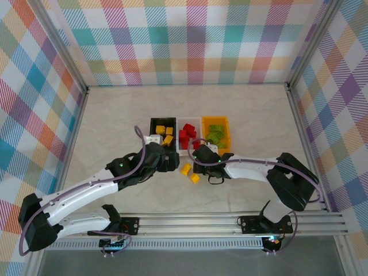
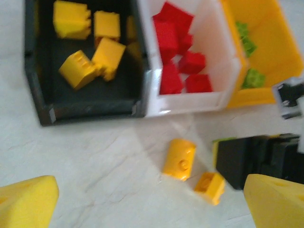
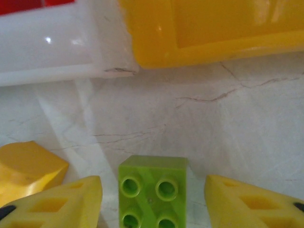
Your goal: Sort the legos into containers by color
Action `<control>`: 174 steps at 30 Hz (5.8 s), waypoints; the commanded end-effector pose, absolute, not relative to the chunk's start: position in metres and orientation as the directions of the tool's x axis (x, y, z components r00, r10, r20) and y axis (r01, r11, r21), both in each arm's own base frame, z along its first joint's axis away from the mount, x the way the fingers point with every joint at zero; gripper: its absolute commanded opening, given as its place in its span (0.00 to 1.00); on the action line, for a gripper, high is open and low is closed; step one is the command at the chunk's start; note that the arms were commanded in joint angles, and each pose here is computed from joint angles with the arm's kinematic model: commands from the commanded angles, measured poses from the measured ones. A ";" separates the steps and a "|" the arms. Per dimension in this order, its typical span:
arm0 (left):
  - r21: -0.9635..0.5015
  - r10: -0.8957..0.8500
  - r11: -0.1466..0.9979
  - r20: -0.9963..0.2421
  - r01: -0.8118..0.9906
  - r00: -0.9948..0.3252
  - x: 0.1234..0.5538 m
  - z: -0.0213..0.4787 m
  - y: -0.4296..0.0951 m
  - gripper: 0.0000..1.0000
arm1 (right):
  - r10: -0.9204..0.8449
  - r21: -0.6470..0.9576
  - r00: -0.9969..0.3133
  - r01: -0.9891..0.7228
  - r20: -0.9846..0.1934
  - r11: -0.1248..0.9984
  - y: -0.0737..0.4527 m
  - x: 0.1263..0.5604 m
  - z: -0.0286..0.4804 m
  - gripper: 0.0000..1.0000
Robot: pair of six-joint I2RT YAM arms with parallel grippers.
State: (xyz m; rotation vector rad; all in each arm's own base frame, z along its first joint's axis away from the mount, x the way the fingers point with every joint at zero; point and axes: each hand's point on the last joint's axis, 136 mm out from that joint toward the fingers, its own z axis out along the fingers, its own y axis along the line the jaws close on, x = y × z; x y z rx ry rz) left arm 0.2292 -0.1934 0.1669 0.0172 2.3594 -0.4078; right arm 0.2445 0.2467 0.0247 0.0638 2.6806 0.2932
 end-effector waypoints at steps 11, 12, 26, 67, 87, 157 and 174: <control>-0.284 -0.155 0.957 -0.674 0.060 -0.723 0.217 0.146 -0.164 1.00 | 0.095 0.233 -0.866 -0.026 -0.492 0.972 0.239 0.247 0.067 0.31; -0.286 -0.150 0.956 -0.674 0.069 -0.724 0.217 0.145 -0.166 1.00 | 0.091 0.239 -0.849 -0.043 -0.521 0.970 0.236 0.248 0.082 0.30; -0.258 -0.078 0.959 -0.645 0.120 -0.760 0.223 0.123 -0.187 1.00 | 0.202 0.271 -0.804 0.053 -0.560 0.961 0.197 0.353 0.138 0.37; -0.105 0.160 0.964 -0.506 0.245 -0.847 0.246 0.034 -0.259 0.27 | 0.238 0.400 -0.780 -0.017 -0.579 0.916 0.169 0.225 0.137 0.77; -0.083 -0.142 0.990 -0.632 -0.115 -0.762 0.375 0.126 -0.171 0.33 | 0.141 0.414 -0.831 -0.115 -0.539 0.903 0.199 0.215 0.115 0.77; -0.467 -0.501 0.863 -0.745 -0.193 -0.440 0.248 0.201 -0.079 1.00 | 0.065 0.361 -0.591 -0.399 -0.804 0.843 0.325 0.277 0.244 1.00; 0.145 -0.019 0.934 -0.893 -0.326 -0.450 0.370 0.129 0.007 1.00 | 0.215 0.300 -0.510 -0.090 -0.833 0.950 0.178 0.242 0.191 1.00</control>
